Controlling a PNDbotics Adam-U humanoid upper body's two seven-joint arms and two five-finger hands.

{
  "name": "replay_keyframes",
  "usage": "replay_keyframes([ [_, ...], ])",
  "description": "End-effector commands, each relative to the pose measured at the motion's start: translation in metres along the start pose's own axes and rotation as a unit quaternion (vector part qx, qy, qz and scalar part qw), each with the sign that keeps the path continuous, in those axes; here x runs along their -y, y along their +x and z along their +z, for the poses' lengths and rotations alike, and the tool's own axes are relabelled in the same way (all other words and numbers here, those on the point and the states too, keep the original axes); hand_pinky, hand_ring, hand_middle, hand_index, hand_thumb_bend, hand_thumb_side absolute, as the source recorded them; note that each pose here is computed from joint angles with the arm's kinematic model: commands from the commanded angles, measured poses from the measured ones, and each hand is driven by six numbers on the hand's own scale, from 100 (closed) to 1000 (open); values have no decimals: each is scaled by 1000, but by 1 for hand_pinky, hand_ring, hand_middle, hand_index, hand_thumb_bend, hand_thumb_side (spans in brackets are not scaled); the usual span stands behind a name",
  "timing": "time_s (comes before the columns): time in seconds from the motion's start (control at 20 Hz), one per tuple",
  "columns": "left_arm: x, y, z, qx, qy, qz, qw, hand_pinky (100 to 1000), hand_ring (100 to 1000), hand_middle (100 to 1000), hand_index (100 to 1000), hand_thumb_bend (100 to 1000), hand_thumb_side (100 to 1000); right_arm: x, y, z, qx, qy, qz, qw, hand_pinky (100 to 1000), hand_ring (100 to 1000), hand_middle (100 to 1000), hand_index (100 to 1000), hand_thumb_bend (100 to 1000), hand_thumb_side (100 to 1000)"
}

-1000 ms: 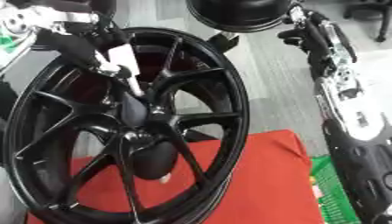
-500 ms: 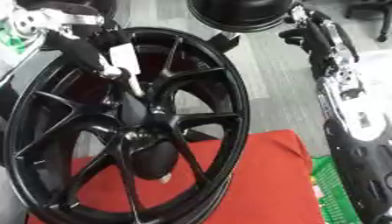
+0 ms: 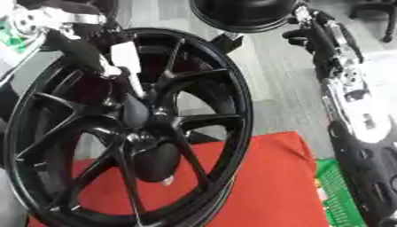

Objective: Pull the pin out of the wheel hub.

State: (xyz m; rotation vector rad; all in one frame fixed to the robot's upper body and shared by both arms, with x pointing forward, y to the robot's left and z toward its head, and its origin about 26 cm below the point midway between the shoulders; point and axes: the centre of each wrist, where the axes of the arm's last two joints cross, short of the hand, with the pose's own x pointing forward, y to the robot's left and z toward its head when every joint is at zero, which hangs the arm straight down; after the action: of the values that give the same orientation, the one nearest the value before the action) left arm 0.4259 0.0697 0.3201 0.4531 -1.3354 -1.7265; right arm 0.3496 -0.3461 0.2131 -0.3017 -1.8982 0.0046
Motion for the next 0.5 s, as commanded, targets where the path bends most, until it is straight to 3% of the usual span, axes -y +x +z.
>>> replay_keyframes([
  [0.05, -13, 6, 9, 2, 10, -10, 1000, 839, 824, 750, 700, 319, 134, 2, 9, -3, 15, 2, 8, 1000, 779, 646, 704, 752, 100, 628],
  [0.35, -14, 7, 10, -2, 10, -16, 1000, 806, 768, 665, 515, 226, 125, 2, 8, -2, 13, 3, 9, 1000, 779, 647, 704, 752, 100, 630],
  [0.5, -15, 8, 12, -2, 13, -19, 1000, 799, 758, 652, 474, 215, 140, 2, 8, -2, 12, 4, 10, 1000, 779, 647, 704, 752, 100, 631],
])
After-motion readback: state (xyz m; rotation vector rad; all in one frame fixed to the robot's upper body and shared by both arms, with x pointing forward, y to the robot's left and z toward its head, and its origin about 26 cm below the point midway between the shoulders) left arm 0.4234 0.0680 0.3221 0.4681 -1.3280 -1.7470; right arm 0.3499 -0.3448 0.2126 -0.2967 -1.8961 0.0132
